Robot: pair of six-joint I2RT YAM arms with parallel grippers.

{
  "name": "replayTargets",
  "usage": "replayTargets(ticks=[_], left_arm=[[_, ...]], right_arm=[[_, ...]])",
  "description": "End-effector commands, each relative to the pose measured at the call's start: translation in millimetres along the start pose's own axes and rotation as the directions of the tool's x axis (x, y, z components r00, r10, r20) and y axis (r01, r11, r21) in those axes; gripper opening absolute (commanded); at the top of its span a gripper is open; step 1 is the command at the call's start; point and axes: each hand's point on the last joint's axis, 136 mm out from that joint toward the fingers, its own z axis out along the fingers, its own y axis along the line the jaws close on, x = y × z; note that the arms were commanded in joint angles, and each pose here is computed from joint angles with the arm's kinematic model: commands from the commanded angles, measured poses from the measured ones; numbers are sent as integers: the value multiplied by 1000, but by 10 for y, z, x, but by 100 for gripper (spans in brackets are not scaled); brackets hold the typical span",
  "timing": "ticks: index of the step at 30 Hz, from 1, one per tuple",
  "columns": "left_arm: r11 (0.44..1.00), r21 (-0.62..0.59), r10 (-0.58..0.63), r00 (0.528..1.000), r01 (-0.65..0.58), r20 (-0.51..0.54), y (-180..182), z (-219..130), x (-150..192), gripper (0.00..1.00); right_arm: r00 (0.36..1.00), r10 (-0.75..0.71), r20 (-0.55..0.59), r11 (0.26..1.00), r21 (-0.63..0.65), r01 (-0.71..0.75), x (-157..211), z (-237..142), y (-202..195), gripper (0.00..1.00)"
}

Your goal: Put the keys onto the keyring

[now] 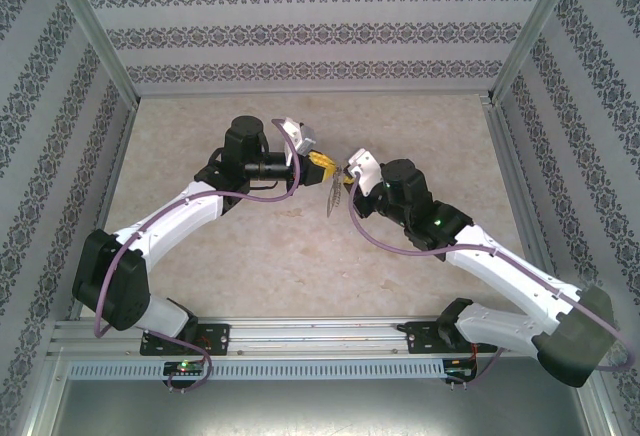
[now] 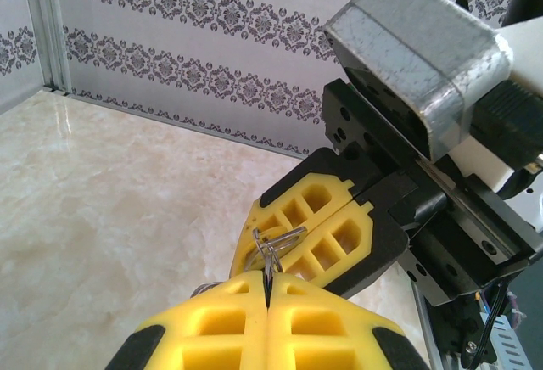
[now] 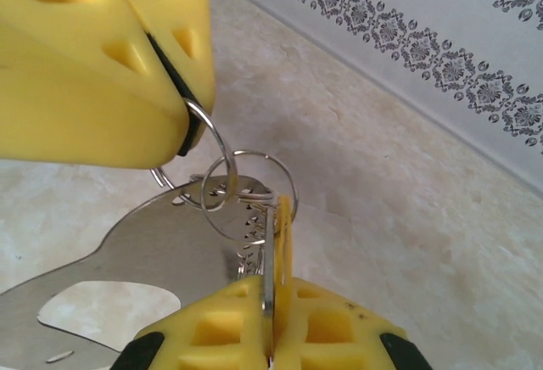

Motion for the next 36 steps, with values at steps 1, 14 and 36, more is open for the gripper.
replayTargets(ticks=[1,14,36], left_arm=[[997,35,67,996,-69,50,-148,3,-247,0],[997,37,69,996,-71,50,-153,19,-246,0],[990,-119,90,990,-76,110,24,-70,-231,51]], right_arm=[[998,22,63,1000,-18,-21,-237,-88,5,0],[998,25,58,1000,-5,-25,-233,-24,-15,0],[993,114,-37,990,92,-110,-172,175,-411,0]])
